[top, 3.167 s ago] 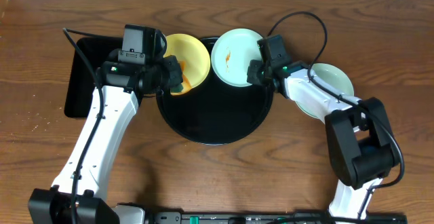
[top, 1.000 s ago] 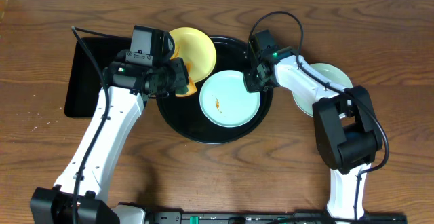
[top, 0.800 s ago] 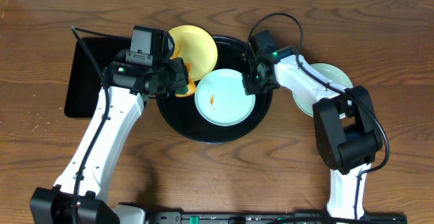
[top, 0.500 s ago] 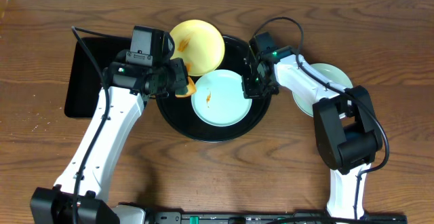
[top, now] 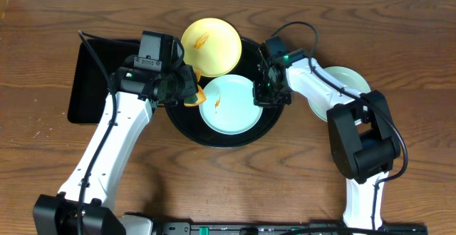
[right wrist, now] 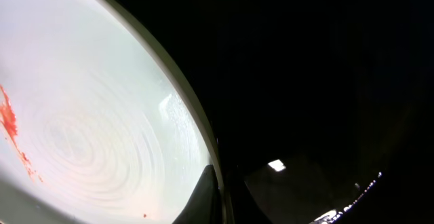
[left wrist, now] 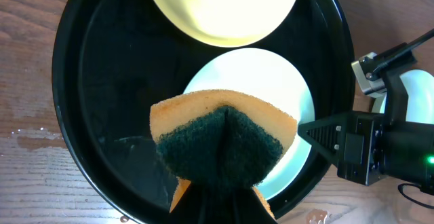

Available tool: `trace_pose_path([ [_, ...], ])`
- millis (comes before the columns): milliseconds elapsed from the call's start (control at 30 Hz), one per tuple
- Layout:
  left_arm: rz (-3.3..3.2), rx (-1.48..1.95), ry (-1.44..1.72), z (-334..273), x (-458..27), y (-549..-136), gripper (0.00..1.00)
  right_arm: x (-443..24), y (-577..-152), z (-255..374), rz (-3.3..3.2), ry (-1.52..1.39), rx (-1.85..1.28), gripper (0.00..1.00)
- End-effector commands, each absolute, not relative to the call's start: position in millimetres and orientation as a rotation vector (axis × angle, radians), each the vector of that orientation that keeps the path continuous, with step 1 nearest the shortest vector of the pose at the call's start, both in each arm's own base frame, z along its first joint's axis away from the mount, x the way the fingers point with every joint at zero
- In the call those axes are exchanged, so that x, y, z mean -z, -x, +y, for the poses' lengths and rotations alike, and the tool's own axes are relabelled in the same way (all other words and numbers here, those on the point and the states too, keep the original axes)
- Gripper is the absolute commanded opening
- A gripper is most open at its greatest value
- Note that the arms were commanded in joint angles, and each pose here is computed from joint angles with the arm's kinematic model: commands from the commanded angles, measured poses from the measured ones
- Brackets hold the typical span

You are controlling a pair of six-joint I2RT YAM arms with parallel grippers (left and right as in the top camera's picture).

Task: Clean dirty plates on tray and stack at the side
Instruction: 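Grip the back green plate rim with the right gripper and pull it forward, then lower the sponge onto the green plate with the left gripper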

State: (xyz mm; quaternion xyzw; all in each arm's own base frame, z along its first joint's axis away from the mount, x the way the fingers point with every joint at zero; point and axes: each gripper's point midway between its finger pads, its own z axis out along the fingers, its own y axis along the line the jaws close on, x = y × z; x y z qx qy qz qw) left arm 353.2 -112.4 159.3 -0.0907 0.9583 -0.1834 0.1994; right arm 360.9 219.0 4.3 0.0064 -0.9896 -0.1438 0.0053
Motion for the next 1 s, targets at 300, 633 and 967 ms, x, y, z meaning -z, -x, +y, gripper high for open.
trace_pose_path([
  [300,2.700,0.509,0.177,-127,-152,-346,0.07,8,-350,225,-3.066,-0.033,0.417,0.01],
  [633,2.736,0.516,0.209,-133,-137,-342,0.07,8,-350,225,-3.067,-0.034,0.418,0.01],
  [967,2.844,0.501,0.112,-165,-93,-340,0.07,8,-350,225,-3.067,-0.034,0.418,0.01],
])
